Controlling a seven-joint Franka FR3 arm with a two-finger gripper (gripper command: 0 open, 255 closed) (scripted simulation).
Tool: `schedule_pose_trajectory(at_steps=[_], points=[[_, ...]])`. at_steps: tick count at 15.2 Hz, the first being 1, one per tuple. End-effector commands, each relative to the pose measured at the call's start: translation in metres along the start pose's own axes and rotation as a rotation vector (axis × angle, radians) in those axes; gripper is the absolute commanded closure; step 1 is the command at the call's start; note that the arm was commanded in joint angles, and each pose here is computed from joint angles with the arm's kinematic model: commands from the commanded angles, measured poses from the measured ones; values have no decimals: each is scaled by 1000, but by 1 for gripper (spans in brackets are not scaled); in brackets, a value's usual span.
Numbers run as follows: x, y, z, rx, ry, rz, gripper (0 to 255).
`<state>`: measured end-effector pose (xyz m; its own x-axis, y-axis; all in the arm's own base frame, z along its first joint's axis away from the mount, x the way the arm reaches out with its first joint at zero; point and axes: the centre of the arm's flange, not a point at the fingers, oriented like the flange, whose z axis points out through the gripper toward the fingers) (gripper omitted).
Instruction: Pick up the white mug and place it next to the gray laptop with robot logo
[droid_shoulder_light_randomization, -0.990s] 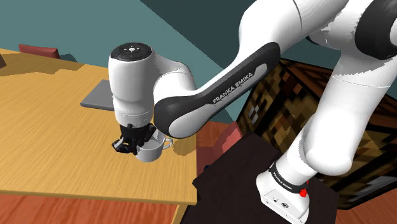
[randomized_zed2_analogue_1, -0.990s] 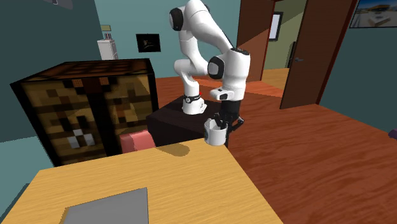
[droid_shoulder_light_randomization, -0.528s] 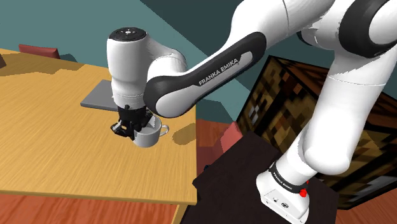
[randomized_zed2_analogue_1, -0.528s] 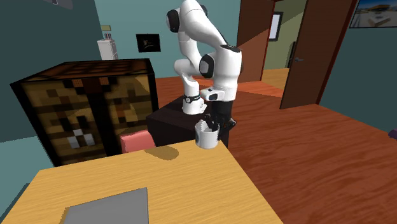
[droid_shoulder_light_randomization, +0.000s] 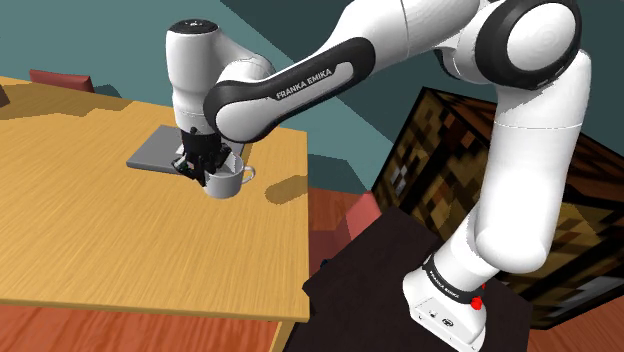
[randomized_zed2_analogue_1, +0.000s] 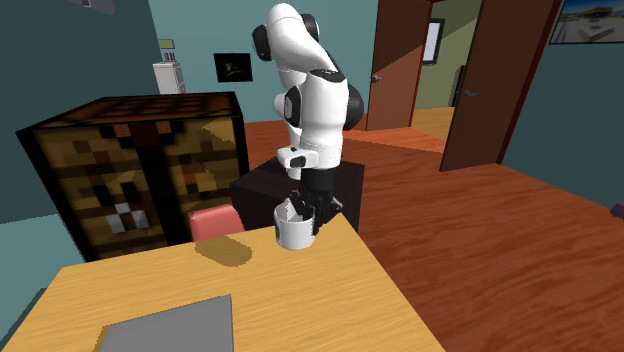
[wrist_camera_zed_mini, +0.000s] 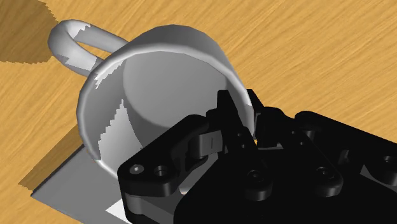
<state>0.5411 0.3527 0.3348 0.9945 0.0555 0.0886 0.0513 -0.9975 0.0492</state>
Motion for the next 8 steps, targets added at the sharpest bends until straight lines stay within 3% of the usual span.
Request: schedule_pose_trajectory(at_steps=[1,4,8], points=[[26,12,5,0,1,-1,255],[60,27,9,0,1,-1,255],[58,26,30,0,1,-1,255]])
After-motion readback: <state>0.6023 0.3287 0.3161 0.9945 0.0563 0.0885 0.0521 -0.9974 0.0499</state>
